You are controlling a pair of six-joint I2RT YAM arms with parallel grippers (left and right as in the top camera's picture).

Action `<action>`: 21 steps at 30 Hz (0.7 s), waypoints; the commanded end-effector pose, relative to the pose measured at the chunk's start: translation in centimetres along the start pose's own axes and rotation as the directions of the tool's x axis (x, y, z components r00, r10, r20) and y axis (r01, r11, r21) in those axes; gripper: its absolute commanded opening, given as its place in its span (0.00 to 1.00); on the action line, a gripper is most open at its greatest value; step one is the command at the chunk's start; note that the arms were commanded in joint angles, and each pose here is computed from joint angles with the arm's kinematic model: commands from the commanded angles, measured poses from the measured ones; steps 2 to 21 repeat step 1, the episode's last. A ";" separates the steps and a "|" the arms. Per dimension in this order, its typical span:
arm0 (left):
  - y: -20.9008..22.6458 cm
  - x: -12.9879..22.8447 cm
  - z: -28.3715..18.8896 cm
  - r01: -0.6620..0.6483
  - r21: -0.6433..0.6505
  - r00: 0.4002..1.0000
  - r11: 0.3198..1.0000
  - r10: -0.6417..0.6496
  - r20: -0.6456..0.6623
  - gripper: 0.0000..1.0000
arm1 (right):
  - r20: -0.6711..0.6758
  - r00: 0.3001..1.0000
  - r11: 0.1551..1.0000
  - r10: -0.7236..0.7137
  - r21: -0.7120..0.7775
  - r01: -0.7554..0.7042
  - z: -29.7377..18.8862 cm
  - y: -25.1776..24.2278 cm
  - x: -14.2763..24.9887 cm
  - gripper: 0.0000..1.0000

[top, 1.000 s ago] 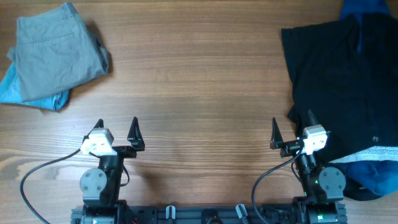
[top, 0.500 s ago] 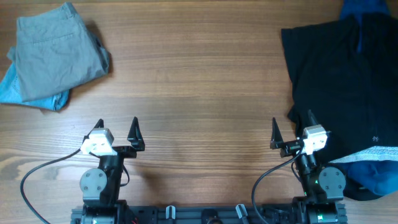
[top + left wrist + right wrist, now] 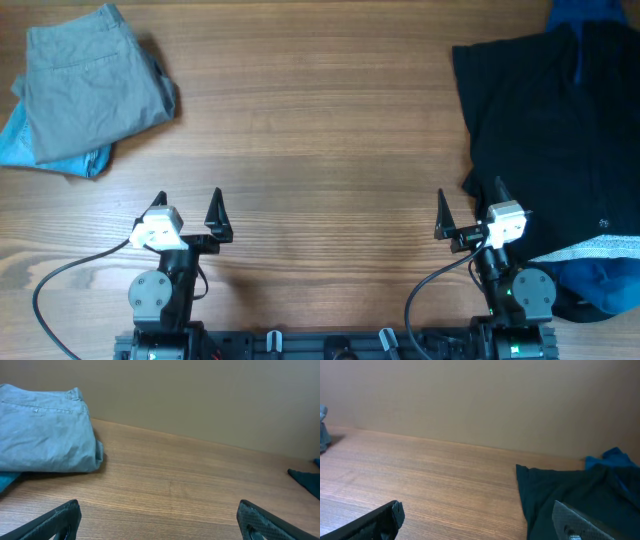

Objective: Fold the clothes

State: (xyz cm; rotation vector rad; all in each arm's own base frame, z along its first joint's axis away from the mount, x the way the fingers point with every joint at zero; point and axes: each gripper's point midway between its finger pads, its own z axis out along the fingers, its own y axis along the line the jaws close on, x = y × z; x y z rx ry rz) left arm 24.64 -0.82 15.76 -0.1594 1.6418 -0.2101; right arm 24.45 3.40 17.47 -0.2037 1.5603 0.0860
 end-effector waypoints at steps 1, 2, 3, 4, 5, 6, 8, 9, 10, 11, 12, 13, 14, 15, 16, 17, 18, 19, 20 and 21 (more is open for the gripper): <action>-0.1 0.1 0.0 -0.019 0.012 1.000 1.000 0.019 -0.001 1.00 | 0.014 1.000 1.000 0.014 -0.007 -0.013 -0.1 0.2 -0.3 1.00; -0.1 0.1 0.0 -0.019 0.012 1.000 1.000 0.019 -0.001 1.00 | 0.014 1.000 1.000 0.014 -0.007 -0.013 -0.1 0.2 -0.3 1.00; -0.1 0.1 0.0 -0.019 0.012 1.000 1.000 0.019 -0.001 1.00 | 0.014 1.000 1.000 0.014 -0.007 -0.013 -0.1 0.2 -0.3 1.00; -0.1 0.1 0.0 -0.019 0.012 1.000 1.000 0.019 -0.001 1.00 | 0.014 1.000 1.000 0.014 -0.007 -0.013 -0.1 0.2 -0.3 1.00; -0.1 0.1 0.0 -0.019 0.012 1.000 1.000 0.019 -0.001 1.00 | 0.014 1.000 1.000 0.014 -0.007 -0.013 -0.1 0.2 -0.3 1.00; -0.1 0.1 0.0 -0.019 0.012 1.000 1.000 0.019 -0.001 1.00 | 0.014 1.000 1.000 0.014 -0.007 -0.013 -0.1 0.2 -0.3 1.00; -0.1 0.1 0.0 -0.019 0.012 1.000 1.000 0.019 -0.001 1.00 | 0.014 1.000 1.000 0.014 -0.007 -0.013 -0.1 0.2 -0.3 1.00; -0.1 0.1 0.0 -0.019 0.012 1.000 1.000 0.019 -0.001 1.00 | 0.014 1.000 1.000 0.014 -0.007 -0.013 -0.1 0.2 -0.3 1.00; -0.1 0.1 0.0 -0.019 0.012 1.000 1.000 0.019 -0.001 1.00 | 0.014 1.000 1.000 0.014 -0.007 -0.013 -0.1 0.2 -0.3 1.00; -0.1 0.1 0.0 -0.019 0.012 1.000 1.000 0.019 -0.001 1.00 | 0.014 1.000 1.000 0.014 -0.007 -0.013 -0.1 0.2 -0.3 1.00; -0.1 0.1 0.0 -0.019 0.012 1.000 1.000 0.019 -0.001 1.00 | 0.014 1.000 1.000 0.014 -0.007 -0.013 -0.1 0.2 -0.3 1.00; -0.1 0.1 0.0 -0.019 0.012 1.000 1.000 0.019 -0.001 1.00 | 0.014 1.000 1.000 0.014 -0.007 -0.013 -0.1 0.2 -0.3 1.00; -0.1 0.1 0.0 -0.019 0.012 1.000 1.000 0.019 -0.001 1.00 | 0.014 1.000 1.000 0.014 -0.007 -0.013 -0.1 0.2 -0.3 1.00; -0.1 0.1 0.0 -0.019 0.012 1.000 1.000 0.019 -0.001 1.00 | 0.014 1.000 1.000 0.014 -0.007 -0.013 -0.1 0.2 -0.3 1.00; -0.1 0.1 0.0 -0.019 0.012 1.000 1.000 0.019 -0.001 1.00 | 0.014 1.000 1.000 0.014 -0.007 -0.013 -0.1 0.2 -0.3 1.00; -0.1 0.1 0.0 -0.019 0.012 1.000 1.000 0.019 -0.001 1.00 | 0.014 1.000 1.000 0.014 -0.007 -0.013 -0.1 0.2 -0.3 1.00; -0.1 0.1 0.0 -0.019 0.012 1.000 1.000 0.019 -0.001 1.00 | 0.014 1.000 1.000 0.014 -0.007 -0.013 -0.1 0.2 -0.3 1.00; -0.1 0.1 0.0 -0.019 0.012 1.000 1.000 0.019 -0.001 1.00 | 0.014 1.000 1.000 0.014 -0.007 -0.013 -0.1 0.2 -0.3 1.00; -0.1 0.1 0.0 -0.019 0.012 1.000 1.000 0.019 -0.001 1.00 | 0.014 1.000 1.000 0.014 -0.007 -0.013 -0.1 0.2 -0.3 1.00; -0.1 0.1 0.0 -0.019 0.012 1.000 1.000 0.019 -0.001 1.00 | 0.014 1.000 1.000 0.014 -0.007 -0.013 -0.1 0.2 -0.3 1.00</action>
